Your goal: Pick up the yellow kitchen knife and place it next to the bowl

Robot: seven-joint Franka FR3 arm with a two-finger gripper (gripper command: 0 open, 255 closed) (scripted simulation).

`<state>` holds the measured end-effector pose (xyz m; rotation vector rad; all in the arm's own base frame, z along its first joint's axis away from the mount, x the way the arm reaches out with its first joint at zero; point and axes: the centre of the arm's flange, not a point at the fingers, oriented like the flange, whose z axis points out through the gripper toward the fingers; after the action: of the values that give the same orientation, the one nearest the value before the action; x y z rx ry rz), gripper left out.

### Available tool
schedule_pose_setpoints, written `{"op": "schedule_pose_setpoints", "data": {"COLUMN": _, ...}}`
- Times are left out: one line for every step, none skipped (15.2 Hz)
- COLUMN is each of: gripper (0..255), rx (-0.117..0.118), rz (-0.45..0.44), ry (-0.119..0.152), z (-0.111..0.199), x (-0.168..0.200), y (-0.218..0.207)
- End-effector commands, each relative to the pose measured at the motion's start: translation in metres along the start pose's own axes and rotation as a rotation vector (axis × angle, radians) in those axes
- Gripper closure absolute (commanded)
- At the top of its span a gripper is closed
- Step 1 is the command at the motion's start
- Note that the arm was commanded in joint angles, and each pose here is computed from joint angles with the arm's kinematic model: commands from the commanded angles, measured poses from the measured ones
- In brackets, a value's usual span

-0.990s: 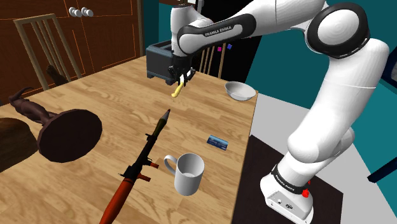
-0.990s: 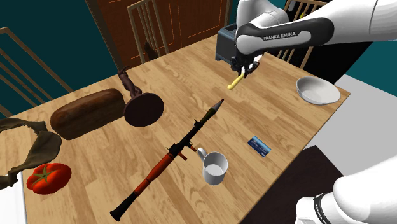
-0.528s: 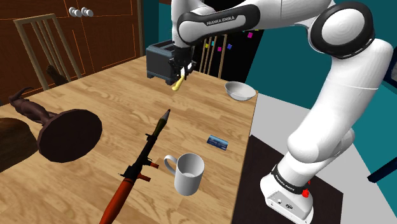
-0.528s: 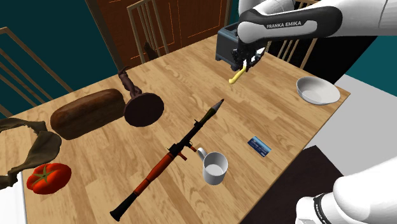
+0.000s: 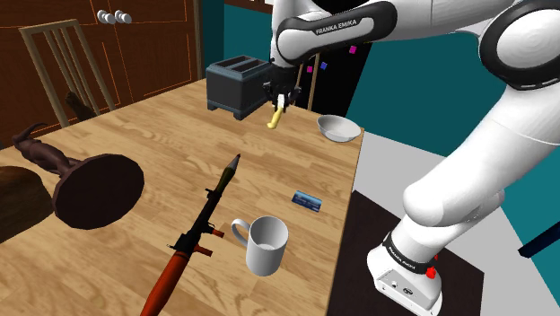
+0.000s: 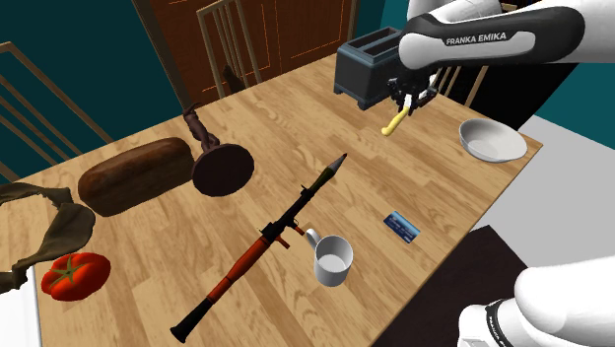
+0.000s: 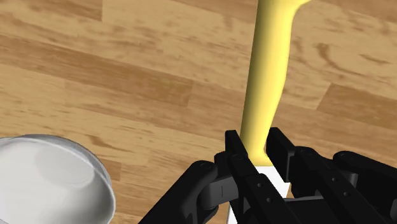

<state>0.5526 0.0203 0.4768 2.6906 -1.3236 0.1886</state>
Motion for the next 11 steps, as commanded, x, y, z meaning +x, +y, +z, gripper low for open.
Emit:
{"op": "schedule_pose_setpoints", "data": {"gripper": 255, "rx": 0.001, "rz": -0.002, "ry": 0.000, "z": 0.004, "x": 0.004, "y": 0.025}}
{"op": "schedule_pose_setpoints", "data": {"gripper": 255, "rx": 0.001, "rz": -0.002, "ry": 0.000, "z": 0.006, "x": 0.006, "y": 0.042}}
{"op": "schedule_pose_setpoints", "data": {"gripper": 255, "rx": 0.001, "rz": -0.002, "ry": 0.000, "z": 0.011, "x": 0.005, "y": 0.041}}
{"op": "schedule_pose_setpoints", "data": {"gripper": 255, "rx": 0.001, "rz": -0.002, "ry": 0.000, "z": 0.016, "x": 0.004, "y": 0.041}}
{"op": "schedule_pose_setpoints", "data": {"gripper": 255, "rx": 0.001, "rz": -0.002, "ry": 0.000, "z": 0.021, "x": 0.003, "y": 0.040}}
{"op": "schedule_pose_setpoints", "data": {"gripper": 255, "rx": 0.001, "rz": -0.002, "ry": 0.000, "z": 0.027, "x": 0.002, "y": 0.040}}
{"op": "schedule_pose_setpoints", "data": {"gripper": 255, "rx": 0.001, "rz": -0.002, "ry": 0.000, "z": 0.032, "x": 0.002, "y": 0.040}}
{"op": "schedule_pose_setpoints", "data": {"gripper": 255, "rx": 0.001, "rz": -0.002, "ry": 0.000, "z": 0.037, "x": 0.001, "y": 0.039}}
{"op": "schedule_pose_setpoints", "data": {"gripper": 255, "rx": 0.001, "rz": -0.002, "ry": 0.000, "z": 0.042, "x": 0.000, "y": 0.039}}
{"op": "schedule_pose_setpoints", "data": {"gripper": 255, "rx": 0.001, "rz": -0.002, "ry": 0.000, "z": 0.047, "x": -0.001, "y": 0.039}}
{"op": "schedule_pose_setpoints", "data": {"gripper": 255, "rx": 0.001, "rz": -0.002, "ry": 0.000, "z": 0.053, "x": -0.002, "y": 0.038}}
